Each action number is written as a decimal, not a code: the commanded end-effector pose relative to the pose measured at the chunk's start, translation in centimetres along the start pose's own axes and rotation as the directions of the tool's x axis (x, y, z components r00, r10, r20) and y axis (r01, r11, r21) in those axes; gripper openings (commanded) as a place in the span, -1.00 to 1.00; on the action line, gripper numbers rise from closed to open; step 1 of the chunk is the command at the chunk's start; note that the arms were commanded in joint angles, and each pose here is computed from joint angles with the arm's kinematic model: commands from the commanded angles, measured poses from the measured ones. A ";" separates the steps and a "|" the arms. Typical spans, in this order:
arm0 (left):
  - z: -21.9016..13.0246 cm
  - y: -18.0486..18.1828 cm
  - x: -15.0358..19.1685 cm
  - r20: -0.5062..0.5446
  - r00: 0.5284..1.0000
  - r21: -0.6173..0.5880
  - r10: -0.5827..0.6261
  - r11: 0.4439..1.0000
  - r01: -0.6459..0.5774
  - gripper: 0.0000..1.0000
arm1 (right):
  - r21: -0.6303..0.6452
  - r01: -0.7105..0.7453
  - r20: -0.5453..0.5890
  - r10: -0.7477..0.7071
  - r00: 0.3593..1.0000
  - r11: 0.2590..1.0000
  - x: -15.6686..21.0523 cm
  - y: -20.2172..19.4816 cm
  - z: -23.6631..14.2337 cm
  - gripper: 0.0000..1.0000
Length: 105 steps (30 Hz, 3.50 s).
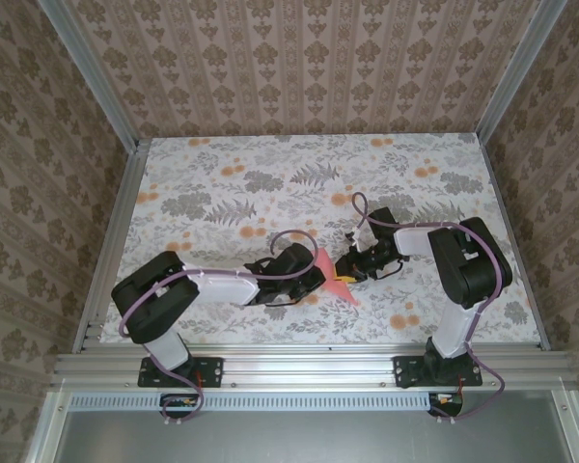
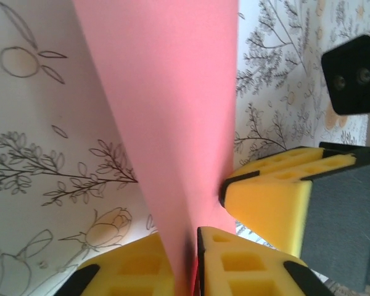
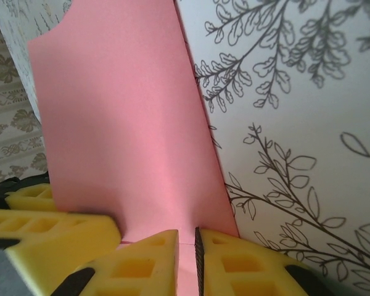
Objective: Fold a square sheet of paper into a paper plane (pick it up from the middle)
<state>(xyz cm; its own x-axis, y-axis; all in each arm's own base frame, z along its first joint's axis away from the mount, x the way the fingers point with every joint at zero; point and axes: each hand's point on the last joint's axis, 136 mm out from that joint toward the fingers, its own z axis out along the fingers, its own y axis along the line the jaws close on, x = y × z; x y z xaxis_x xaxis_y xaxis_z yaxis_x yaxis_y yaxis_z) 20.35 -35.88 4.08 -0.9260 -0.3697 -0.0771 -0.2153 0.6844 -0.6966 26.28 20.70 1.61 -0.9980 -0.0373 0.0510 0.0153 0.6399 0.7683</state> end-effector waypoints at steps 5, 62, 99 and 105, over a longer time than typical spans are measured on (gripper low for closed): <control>-0.2 1.5 -2.3 0.003 0.999 -0.067 -0.039 0.997 0.039 -0.97 | 0.049 -0.010 0.087 0.005 0.996 0.999 -1.0 -0.6 -1.3 -0.49; -2.6 1.1 -6.1 -0.119 0.990 -0.025 -0.078 0.997 0.076 -0.92 | 0.723 0.691 -0.087 -0.990 0.107 0.011 -0.2 4.7 4.2 -0.48; -8.4 2.3 -7.5 0.066 0.997 -0.057 0.026 0.998 -0.022 -0.01 | 0.164 0.472 0.298 -0.499 0.814 0.867 -0.6 4.3 4.5 -1.00; -7.0 0.8 -7.4 0.034 0.998 -0.008 0.057 0.998 -0.057 -0.16 | 0.126 0.353 0.254 -0.374 0.892 0.927 -1.0 3.2 5.0 -1.00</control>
<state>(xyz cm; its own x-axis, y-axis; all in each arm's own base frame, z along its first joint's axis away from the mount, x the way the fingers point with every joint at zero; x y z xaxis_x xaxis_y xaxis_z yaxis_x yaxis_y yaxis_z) 24.38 -26.93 8.77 -0.9116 -0.3929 -0.1207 -0.2202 0.7148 -0.6637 28.02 26.77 1.93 -0.8443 -0.0964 -0.5271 -0.4427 0.6798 0.5847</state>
